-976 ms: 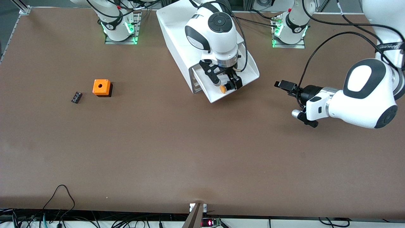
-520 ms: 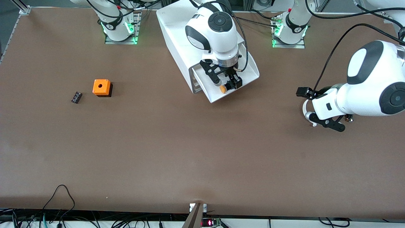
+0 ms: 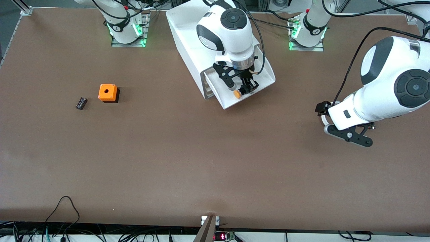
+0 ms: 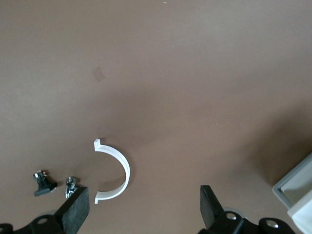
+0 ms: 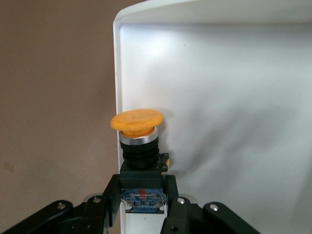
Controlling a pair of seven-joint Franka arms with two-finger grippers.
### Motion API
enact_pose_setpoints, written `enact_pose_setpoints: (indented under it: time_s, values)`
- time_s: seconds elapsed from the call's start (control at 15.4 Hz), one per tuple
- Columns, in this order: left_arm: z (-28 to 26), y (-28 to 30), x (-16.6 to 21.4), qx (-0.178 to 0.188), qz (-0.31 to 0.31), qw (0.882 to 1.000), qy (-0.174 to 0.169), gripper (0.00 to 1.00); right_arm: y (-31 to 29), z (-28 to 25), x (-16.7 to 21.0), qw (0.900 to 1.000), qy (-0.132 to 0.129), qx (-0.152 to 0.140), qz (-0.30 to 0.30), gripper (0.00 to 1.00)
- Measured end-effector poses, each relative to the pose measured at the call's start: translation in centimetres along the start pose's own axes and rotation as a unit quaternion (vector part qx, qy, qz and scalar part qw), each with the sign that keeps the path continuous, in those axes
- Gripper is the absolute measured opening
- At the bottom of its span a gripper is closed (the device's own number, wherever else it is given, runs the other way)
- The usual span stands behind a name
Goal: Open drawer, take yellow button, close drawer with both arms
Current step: 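Carry the button toward the orange box while the left gripper nears the drawer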
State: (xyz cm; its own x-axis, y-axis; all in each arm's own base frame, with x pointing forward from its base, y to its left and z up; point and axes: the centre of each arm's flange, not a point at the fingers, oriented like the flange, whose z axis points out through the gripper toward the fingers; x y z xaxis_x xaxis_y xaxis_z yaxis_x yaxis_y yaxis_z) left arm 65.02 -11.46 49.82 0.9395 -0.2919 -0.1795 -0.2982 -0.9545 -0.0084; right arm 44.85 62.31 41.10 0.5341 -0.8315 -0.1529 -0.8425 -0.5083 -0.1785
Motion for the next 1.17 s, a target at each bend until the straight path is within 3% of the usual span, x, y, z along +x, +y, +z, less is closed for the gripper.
enact_pose_setpoints:
  time_s: [0.26, 0.59, 0.78, 1.17]
  values:
    - [0.0, -0.1, 0.1, -0.002, -0.116, 0.993, 0.004, 0.98, -0.6, -2.3, 0.1, 1.000, 0.004, 0.000, 0.001, 0.41]
    - [1.5, 1.9, 1.5, -0.013, -0.220, 0.974, 0.041, 0.96, -2.6, -6.8, 3.2, 0.999, 0.018, 0.025, -0.025, 0.41]
    - [4.6, 5.9, 1.9, -0.026, -0.264, 0.962, 0.069, 0.95, -3.8, -9.7, 8.3, 0.998, 0.028, 0.023, -0.059, 0.41]
    - [9.3, 17.1, -0.7, -0.054, -0.340, 0.936, 0.078, 0.94, -4.4, -15.9, 23.9, 0.985, 0.004, -0.019, -0.169, 0.41]
